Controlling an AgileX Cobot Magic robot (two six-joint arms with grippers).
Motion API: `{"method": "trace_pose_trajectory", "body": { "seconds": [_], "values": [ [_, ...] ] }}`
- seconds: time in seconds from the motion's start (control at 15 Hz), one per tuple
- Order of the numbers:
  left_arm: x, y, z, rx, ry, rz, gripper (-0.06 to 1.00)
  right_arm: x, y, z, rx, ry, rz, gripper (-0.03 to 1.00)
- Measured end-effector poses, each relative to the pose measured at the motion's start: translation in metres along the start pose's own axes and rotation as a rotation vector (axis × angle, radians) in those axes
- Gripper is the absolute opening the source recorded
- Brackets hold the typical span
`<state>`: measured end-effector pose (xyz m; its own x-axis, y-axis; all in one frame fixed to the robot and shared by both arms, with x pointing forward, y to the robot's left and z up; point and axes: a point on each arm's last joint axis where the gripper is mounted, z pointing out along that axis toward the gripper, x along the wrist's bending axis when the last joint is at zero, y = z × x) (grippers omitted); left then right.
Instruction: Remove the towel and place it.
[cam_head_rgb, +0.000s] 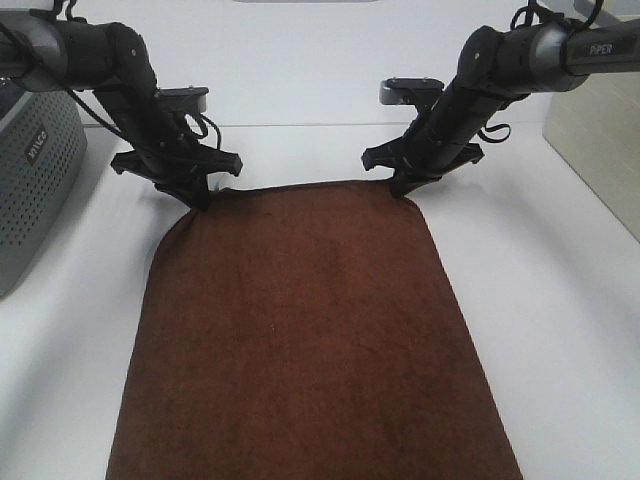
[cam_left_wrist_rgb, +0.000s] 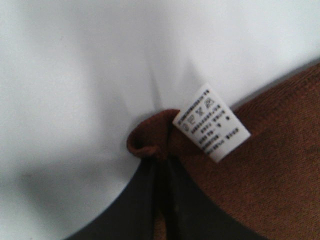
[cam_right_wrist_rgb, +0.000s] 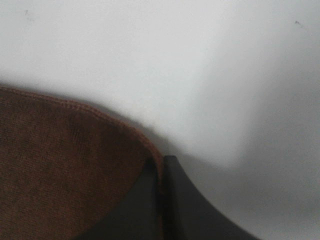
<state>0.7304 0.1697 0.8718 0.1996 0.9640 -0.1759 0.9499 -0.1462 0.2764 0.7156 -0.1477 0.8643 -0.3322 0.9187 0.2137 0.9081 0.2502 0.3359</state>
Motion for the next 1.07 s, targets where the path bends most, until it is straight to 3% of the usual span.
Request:
{"method": "trace_pose_trajectory", "body": {
  "seconds": [0.2,0.53,1.07],
  "values": [
    [0.000,0.002,0.000,-0.020,0.001,0.017,0.01,-0.001,0.002,0.000,-0.019,-0.013,-0.009,0.01],
    [0.002,0.014,0.001,-0.174,0.015,0.039,0.01,-0.002,0.022,-0.013,-0.117,-0.056,-0.060,0.01],
    [0.000,0.050,-0.016,-0.504,0.035,0.096,0.01,-0.004,0.052,-0.030,-0.340,-0.132,-0.118,0.01]
  ]
}}
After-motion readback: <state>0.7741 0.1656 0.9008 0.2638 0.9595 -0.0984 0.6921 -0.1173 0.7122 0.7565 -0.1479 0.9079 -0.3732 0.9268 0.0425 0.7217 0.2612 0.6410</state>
